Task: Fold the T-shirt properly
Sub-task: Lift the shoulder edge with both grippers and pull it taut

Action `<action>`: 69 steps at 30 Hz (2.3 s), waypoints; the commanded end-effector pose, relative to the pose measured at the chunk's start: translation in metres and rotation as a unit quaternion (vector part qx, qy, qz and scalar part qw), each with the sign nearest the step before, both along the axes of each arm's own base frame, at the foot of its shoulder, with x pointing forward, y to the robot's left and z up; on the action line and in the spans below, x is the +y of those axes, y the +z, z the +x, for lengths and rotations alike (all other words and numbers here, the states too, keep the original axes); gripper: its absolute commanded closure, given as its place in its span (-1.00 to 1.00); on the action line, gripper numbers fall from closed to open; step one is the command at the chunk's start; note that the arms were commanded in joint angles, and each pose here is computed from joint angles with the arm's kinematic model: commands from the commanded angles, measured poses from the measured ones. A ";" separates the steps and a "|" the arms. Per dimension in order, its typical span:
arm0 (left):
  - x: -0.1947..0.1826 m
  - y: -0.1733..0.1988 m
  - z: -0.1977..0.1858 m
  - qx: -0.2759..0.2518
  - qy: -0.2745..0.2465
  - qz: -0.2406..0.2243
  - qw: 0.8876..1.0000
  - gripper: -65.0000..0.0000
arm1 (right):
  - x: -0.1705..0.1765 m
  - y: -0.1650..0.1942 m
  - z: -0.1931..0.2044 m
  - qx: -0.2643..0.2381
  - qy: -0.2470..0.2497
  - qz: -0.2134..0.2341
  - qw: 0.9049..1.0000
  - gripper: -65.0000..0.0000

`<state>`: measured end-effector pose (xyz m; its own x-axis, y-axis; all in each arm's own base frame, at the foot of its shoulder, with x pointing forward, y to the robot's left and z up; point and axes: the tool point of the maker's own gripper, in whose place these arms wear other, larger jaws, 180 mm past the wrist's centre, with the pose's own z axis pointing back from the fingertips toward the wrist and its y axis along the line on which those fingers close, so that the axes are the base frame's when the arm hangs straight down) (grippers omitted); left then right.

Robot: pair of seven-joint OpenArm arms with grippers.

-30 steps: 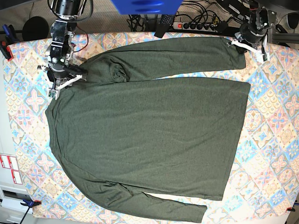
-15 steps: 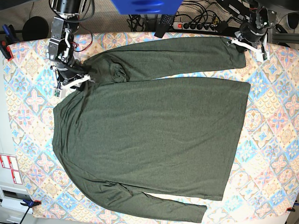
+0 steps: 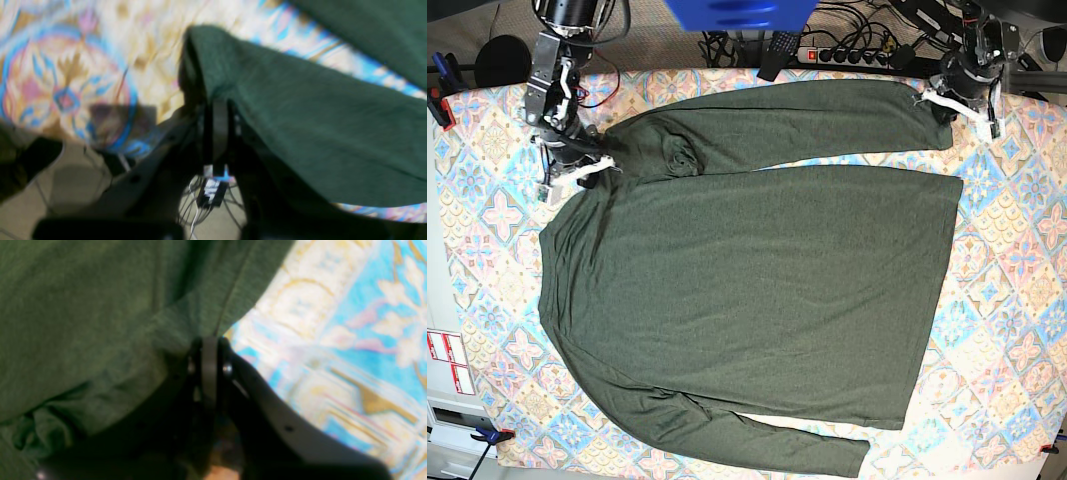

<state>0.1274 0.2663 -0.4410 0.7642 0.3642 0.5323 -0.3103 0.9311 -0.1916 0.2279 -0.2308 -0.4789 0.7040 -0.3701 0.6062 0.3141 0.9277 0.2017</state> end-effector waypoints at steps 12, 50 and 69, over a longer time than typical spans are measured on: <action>0.028 0.045 0.021 -0.056 -0.004 0.048 0.997 1.00 | -0.023 0.030 -0.023 -0.017 -0.005 -0.044 0.999 1.00; 0.052 0.043 0.173 -0.122 0.073 -0.027 0.989 1.00 | -0.022 0.060 0.026 -0.078 -0.005 -0.047 0.996 1.00; 0.044 0.022 0.153 -0.076 0.074 -0.045 0.993 0.49 | -0.022 0.083 0.061 -0.119 -0.007 -0.045 0.992 1.00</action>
<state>0.2713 0.3016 -0.4322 0.6367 0.5296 0.5605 -0.4152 0.8479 -0.3295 0.2804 -0.2482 -0.4094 0.5689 -0.3285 0.7540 0.2904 0.9379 0.1896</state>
